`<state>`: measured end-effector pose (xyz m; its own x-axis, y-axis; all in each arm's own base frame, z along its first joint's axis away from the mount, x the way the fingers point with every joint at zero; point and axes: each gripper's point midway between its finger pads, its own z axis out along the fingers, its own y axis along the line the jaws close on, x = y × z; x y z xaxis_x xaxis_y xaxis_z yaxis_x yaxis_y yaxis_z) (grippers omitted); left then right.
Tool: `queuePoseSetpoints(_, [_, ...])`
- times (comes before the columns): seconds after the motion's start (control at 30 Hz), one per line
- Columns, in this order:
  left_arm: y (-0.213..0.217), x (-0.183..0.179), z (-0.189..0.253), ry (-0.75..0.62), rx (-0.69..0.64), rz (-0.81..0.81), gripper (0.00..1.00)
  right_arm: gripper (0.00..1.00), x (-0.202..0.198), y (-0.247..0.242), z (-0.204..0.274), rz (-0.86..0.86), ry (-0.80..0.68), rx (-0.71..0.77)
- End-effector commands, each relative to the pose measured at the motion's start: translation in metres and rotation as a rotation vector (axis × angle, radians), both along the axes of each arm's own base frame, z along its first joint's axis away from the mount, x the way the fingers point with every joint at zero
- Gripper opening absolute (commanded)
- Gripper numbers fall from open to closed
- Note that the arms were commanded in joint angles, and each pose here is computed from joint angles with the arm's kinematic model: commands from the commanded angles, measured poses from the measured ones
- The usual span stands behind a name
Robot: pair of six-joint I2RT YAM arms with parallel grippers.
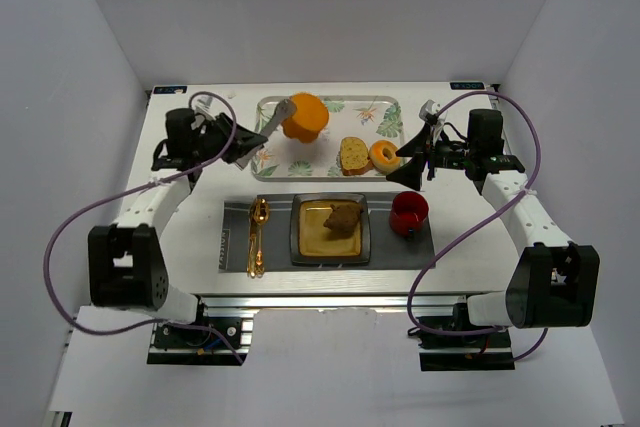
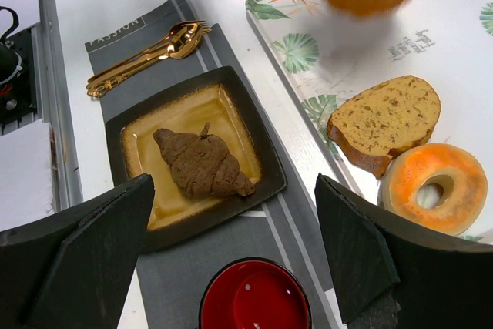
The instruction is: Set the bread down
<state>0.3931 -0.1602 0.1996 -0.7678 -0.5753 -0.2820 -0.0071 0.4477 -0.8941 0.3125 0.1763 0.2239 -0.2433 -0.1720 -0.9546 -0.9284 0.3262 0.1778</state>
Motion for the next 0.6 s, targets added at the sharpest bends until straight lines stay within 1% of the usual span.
queuePoseSetpoints(0.0, [0.004, -0.019, 0.081, -0.222, -0.047, -0.016, 0.00, 0.90, -0.001, 0.002, 0.013, 0.011, -0.045, 0.007])
queuePoseSetpoints(0.03, [0.004, -0.028, 0.072, -0.185, -0.049, -0.025, 0.00, 0.89, 0.000, 0.002, 0.012, 0.011, -0.045, 0.007])
queuePoseSetpoints(0.1, [0.002, -0.048, 0.077, -0.191, -0.058, -0.043, 0.00, 0.89, 0.000, 0.002, 0.013, 0.011, -0.043, 0.007])
queuePoseSetpoints(0.13, [0.002, -0.059, 0.062, -0.146, -0.065, -0.043, 0.00, 0.89, 0.001, 0.002, 0.013, 0.011, -0.045, 0.007])
queuePoseSetpoints(0.2, [0.000, -0.078, 0.051, -0.101, -0.075, -0.064, 0.00, 0.89, 0.001, 0.002, 0.013, 0.012, -0.042, 0.008])
queuePoseSetpoints(0.23, [-0.001, -0.093, 0.043, -0.070, -0.083, -0.073, 0.00, 0.89, 0.001, 0.002, 0.013, 0.014, -0.043, 0.008])
queuePoseSetpoints(0.33, [-0.002, -0.123, 0.037, -0.033, -0.091, -0.097, 0.00, 0.89, 0.001, 0.002, 0.013, 0.014, -0.041, 0.008])
queuePoseSetpoints(0.43, [-0.002, -0.149, 0.026, 0.011, -0.090, -0.105, 0.00, 0.89, 0.001, 0.002, 0.011, 0.016, -0.030, 0.007])
queuePoseSetpoints(0.57, [-0.004, -0.169, 0.016, 0.049, -0.109, -0.125, 0.00, 0.89, 0.000, 0.003, 0.011, 0.022, -0.024, 0.011])
